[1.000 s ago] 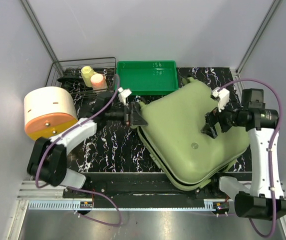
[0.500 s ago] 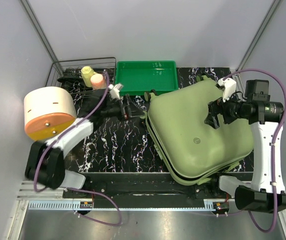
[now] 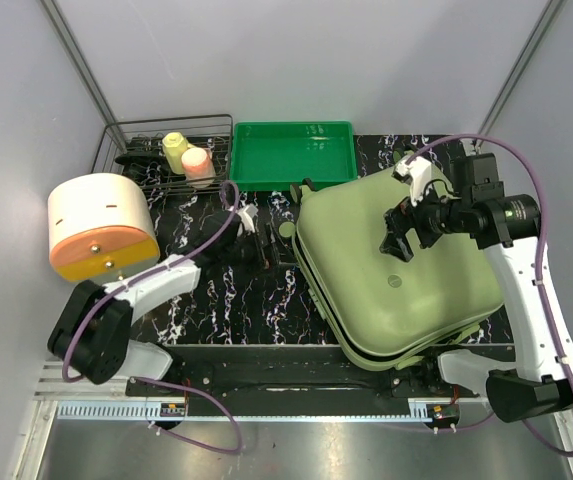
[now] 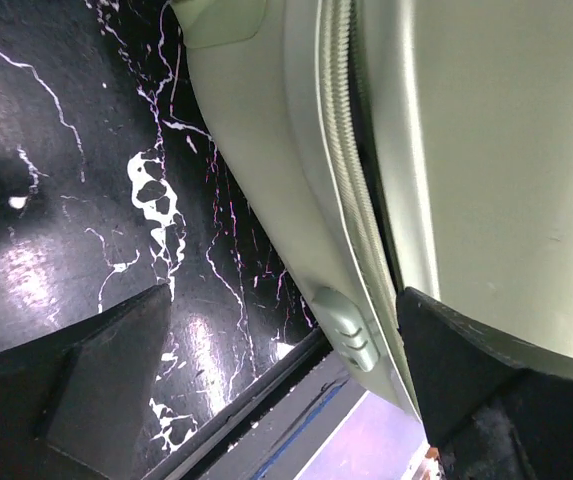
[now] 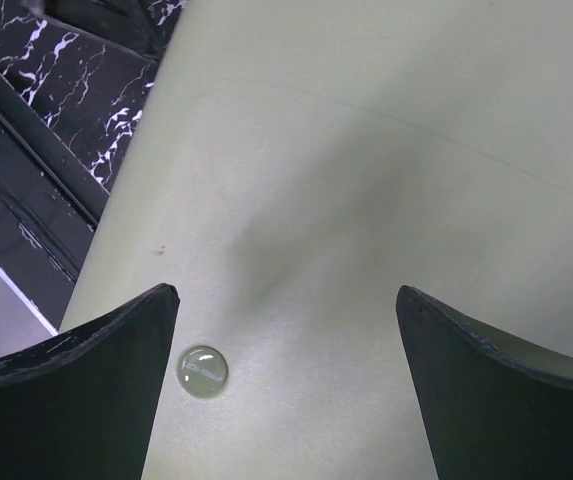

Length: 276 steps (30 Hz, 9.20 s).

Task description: Open, take out, and arrange the luggage

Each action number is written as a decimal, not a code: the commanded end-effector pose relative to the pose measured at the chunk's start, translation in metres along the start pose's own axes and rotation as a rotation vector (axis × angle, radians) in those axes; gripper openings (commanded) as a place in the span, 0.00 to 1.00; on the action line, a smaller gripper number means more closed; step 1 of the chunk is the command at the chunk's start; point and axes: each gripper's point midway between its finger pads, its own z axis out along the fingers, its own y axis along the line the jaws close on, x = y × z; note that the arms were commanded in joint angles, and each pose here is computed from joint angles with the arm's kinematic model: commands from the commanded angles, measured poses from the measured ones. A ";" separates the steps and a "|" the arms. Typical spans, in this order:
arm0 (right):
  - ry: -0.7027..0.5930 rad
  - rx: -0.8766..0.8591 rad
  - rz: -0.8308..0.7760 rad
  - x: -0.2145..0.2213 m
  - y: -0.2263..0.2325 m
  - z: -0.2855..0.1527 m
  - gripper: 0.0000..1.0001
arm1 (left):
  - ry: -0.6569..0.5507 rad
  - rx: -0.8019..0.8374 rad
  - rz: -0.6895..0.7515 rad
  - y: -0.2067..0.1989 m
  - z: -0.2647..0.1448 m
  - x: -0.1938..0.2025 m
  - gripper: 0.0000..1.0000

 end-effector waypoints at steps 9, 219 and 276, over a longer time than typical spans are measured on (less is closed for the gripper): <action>0.001 -0.100 -0.324 0.001 0.048 -0.021 1.00 | 0.040 0.036 -0.006 -0.005 0.050 0.012 0.96; 0.665 0.816 -1.012 0.007 -0.113 -0.084 0.42 | -0.107 0.440 0.420 -0.296 0.087 -0.093 0.99; 0.347 1.008 -0.324 0.023 -0.225 -0.205 1.00 | 0.126 -0.185 0.156 -0.023 0.066 0.001 0.00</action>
